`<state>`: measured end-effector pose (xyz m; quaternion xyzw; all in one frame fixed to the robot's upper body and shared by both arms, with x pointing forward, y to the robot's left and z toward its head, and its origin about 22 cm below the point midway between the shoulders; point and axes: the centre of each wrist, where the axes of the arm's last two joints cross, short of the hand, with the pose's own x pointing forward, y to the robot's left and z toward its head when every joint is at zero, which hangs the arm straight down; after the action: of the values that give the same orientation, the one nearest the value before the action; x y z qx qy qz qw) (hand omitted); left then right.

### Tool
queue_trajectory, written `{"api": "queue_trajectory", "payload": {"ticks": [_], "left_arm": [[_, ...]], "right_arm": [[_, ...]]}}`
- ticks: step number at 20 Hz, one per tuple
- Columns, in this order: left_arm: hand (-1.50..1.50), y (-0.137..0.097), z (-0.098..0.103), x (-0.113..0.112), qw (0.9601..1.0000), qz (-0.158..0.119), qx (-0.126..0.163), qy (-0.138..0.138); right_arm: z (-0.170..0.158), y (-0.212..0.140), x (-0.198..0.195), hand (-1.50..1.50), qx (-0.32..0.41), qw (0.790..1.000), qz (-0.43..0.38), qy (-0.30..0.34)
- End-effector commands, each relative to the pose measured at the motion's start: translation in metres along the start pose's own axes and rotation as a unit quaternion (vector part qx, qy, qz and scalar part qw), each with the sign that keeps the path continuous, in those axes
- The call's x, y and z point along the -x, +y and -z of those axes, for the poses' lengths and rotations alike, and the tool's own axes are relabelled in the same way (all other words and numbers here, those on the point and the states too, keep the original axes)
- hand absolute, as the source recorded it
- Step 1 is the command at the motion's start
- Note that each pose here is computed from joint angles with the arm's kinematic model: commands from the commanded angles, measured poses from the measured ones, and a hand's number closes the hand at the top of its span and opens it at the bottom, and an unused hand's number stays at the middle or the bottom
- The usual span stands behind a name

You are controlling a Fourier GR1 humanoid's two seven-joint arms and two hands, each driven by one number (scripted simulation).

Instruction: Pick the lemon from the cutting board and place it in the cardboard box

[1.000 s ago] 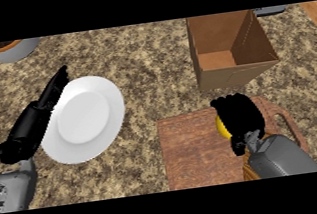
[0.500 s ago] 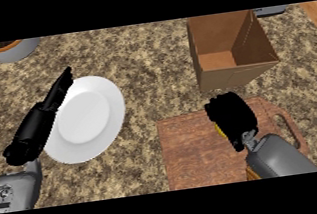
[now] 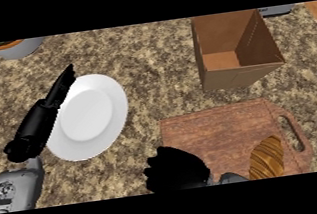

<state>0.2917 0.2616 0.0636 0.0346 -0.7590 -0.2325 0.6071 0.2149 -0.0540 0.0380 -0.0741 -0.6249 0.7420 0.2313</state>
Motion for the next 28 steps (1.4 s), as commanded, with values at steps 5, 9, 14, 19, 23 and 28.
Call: {"api": "queue_trajectory", "payload": {"ticks": [5,9,14,19,23,28], "left_arm": [[0.0,0.01,-0.004,-0.001,0.9999,0.004,-0.002,0.012],[0.0,0.001,-0.005,0.006,1.0,-0.002,-0.007,0.004],[0.0,0.008,0.0,0.002,0.9998,0.013,-0.017,0.001],[0.0,0.017,0.004,-0.005,0.9999,0.008,-0.003,0.006],[0.0,0.006,-0.007,0.003,1.0,0.002,-0.001,0.0],[0.0,-0.004,0.013,0.003,0.9999,0.007,-0.012,0.001]], "right_arm": [[-0.031,-0.059,-0.011,1.5,0.137,0.98,-0.056,-0.132],[-0.076,-0.083,-0.028,1.5,0.177,0.977,-0.029,-0.117],[-0.073,-0.117,0.003,1.5,0.281,0.957,0.075,0.005],[-0.086,-0.146,0.03,1.5,0.33,0.931,0.119,0.096],[-0.077,-0.18,0.069,1.5,0.349,0.916,0.142,0.139],[-0.068,-0.191,0.119,1.5,0.335,0.919,0.109,0.176]]}}
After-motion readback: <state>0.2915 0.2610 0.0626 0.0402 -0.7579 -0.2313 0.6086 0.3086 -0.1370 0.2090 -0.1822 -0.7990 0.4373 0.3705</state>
